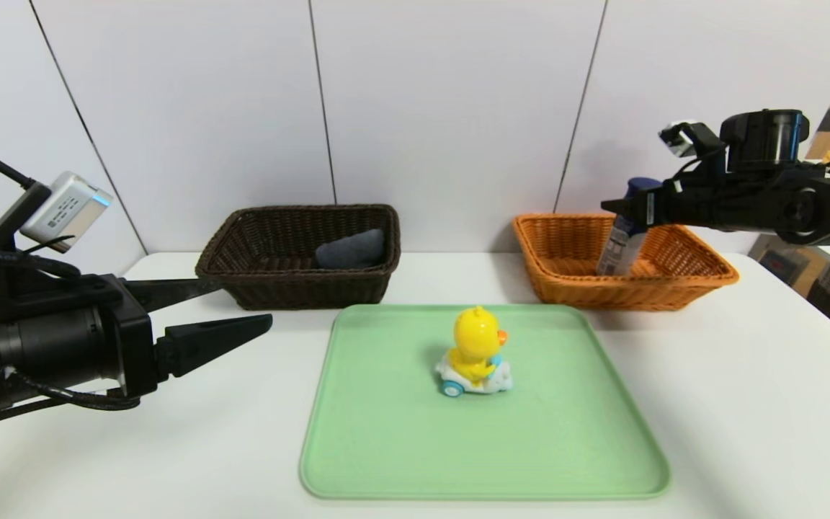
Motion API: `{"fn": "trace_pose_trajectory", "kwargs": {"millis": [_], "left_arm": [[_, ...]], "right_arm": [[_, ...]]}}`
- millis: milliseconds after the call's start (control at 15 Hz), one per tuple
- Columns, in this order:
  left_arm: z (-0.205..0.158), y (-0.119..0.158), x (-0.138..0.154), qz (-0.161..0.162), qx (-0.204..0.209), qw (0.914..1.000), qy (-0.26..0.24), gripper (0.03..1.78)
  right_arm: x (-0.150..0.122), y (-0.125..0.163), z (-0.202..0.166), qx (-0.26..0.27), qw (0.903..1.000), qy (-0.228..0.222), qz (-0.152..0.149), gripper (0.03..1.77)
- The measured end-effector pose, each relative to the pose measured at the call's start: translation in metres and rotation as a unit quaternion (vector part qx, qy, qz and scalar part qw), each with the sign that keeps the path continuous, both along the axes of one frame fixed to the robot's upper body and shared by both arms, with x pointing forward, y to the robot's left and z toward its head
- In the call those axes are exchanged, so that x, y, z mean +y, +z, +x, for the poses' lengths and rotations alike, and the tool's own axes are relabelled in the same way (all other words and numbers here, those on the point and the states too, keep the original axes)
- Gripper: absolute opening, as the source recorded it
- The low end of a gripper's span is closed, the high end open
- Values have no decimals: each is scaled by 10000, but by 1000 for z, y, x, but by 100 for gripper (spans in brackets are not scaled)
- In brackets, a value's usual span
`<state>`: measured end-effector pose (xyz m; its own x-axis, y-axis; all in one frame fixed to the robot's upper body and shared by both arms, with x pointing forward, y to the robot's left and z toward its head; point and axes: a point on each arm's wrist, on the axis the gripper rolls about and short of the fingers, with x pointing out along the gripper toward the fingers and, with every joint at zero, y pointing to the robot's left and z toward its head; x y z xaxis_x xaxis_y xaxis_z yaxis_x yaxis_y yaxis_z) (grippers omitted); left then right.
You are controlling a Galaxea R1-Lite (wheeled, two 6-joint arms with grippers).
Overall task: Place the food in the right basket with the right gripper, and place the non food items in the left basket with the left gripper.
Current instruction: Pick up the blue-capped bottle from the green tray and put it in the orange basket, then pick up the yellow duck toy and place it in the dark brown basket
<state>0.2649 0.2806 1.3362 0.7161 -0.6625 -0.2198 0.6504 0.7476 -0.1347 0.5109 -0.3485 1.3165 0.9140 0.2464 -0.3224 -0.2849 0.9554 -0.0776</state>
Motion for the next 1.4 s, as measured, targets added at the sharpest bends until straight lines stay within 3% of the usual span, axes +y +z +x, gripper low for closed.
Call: {"fn": "trace_pose_trajectory", "kwargs": {"millis": [400,667,867,1133,1400], "left_arm": [[0,1,0,-6,-26,10000,2,169],[-1,1,0,0,-52,10000,1,169],[-1,2,-1,-21,-56,9999,-106,169],[2,5,-3,-27,-103,9997,-197,169],[9,-1,-21,82,-61,9979,-641,169]], "right_arm": [[-12,16,-17,40,9999,-25,98,149],[-32,49,-45,-31,9989,131,442,158],[-40,78,-71,-216,9987,-9,455,162],[-35,107,-117,-134,9988,-49,478,166],[-19,102,-164,335,9971,263,633,168]]}}
